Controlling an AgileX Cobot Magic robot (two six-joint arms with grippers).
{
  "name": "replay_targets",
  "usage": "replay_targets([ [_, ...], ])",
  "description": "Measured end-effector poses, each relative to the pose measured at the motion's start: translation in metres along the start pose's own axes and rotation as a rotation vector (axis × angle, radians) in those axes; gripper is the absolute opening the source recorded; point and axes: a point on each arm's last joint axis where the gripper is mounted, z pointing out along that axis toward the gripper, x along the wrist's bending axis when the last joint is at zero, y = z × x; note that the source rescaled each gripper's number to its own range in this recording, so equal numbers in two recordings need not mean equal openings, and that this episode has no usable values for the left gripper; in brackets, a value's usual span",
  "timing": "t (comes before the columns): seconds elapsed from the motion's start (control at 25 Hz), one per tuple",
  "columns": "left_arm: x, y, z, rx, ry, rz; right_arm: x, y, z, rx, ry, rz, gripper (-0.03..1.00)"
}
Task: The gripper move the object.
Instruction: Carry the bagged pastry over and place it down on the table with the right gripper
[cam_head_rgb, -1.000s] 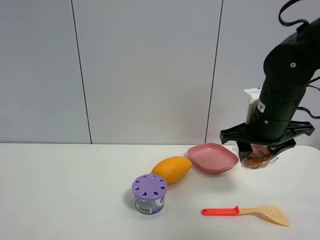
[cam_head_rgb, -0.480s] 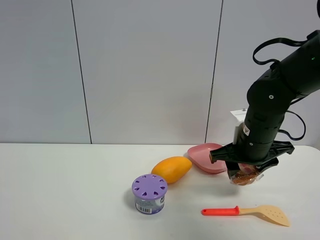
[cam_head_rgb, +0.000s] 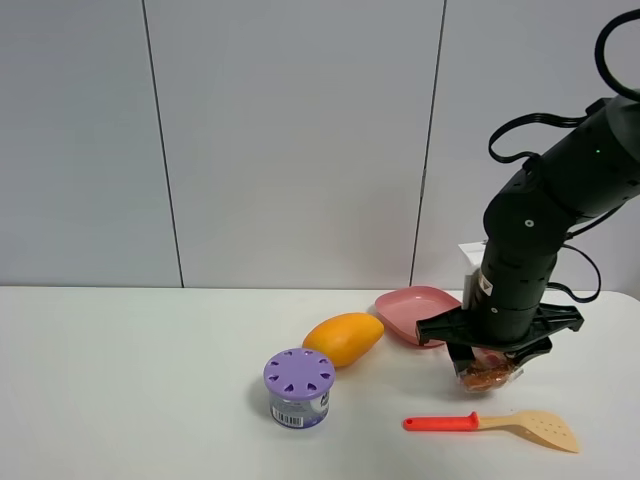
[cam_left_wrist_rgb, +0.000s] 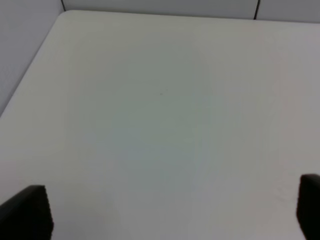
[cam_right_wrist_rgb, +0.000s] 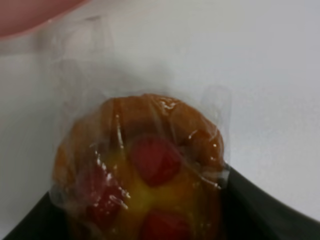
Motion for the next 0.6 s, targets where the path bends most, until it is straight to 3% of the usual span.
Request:
replay_targets([
  [0.2, 0.0, 0.0, 0.0, 0.0, 0.0, 0.0, -0.0003, -0.0005, 0.0022, 0.001, -0.007, -0.008, 0.01],
  [0.4, 0.0, 0.0, 0.0, 0.0, 0.0, 0.0, -0.0003, -0.0004, 0.0022, -0.001, -0.007, -0.021, 0.1],
  [0.48, 0.0, 0.0, 0.0, 0.0, 0.0, 0.0, -0.0003, -0.0004, 0.0022, -0.001, -0.007, -0.025, 0.18],
  [0.6, 0.0, 0.0, 0.0, 0.0, 0.0, 0.0, -0.0004, -0.0004, 0.0022, 0.0, -0.008, -0.027, 0.39],
])
